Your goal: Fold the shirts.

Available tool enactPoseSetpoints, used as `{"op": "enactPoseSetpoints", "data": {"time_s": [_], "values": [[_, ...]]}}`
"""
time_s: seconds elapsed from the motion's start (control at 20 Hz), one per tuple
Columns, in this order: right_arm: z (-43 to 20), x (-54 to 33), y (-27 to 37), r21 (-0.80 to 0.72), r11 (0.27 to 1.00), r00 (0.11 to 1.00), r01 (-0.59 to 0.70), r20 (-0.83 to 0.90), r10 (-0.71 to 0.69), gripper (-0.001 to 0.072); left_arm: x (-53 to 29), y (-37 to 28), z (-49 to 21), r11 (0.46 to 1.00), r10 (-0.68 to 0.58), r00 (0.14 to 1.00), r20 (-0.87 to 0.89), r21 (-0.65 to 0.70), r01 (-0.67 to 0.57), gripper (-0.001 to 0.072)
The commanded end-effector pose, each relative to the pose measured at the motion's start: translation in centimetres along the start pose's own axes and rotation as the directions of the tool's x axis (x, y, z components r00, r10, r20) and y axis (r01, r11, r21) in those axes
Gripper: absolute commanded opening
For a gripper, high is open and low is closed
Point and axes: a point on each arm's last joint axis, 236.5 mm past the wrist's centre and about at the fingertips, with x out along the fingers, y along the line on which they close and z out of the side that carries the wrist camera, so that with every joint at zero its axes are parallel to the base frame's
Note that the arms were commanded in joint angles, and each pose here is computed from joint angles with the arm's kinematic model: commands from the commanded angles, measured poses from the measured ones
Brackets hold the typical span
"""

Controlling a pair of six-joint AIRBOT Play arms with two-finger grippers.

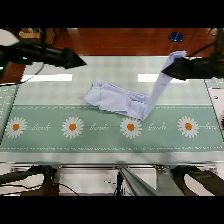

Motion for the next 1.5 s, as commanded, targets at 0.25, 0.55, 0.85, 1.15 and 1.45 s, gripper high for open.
{"op": "enactPoseSetpoints", "data": {"time_s": [0.25,0.55,0.85,1.15,1.45], "values": [[-2.8,15.4,8.6,-0.028,0.994,0.994,-0.107,-0.017,0.106,0.0027,-8.0,-1.7,-1.0,0.993,0.077,0.996,0.04,0.081,-0.08,0.002],[-3.8,21.6,11.6,0.047,0.988,0.987,-0.145,0.076,0.142,0.0028,-6.4,-5.6,-2.7,0.988,0.018,0.999,-0.031,0.155,-0.013,0.002],[-5.5,23.7,12.5,0.05,0.988,0.987,-0.149,0.069,0.146,0.0027,-4.9,-8.0,-4.0,0.979,-0.025,0.995,-0.093,0.197,0.043,0.002],[-2.4,23.2,13.2,0.1,0.976,0.964,-0.194,0.204,0.17,0.0329,-4.3,-7.7,-5.0,0.982,-0.032,0.992,-0.124,0.178,0.054,0.002],[-1.4,20.1,13.4,0.019,0.982,0.966,-0.188,0.185,0.181,0.0591,-2.7,-5.9,-7.6,0.99,-0.043,0.982,-0.185,0.125,0.067,0.0021]]}}
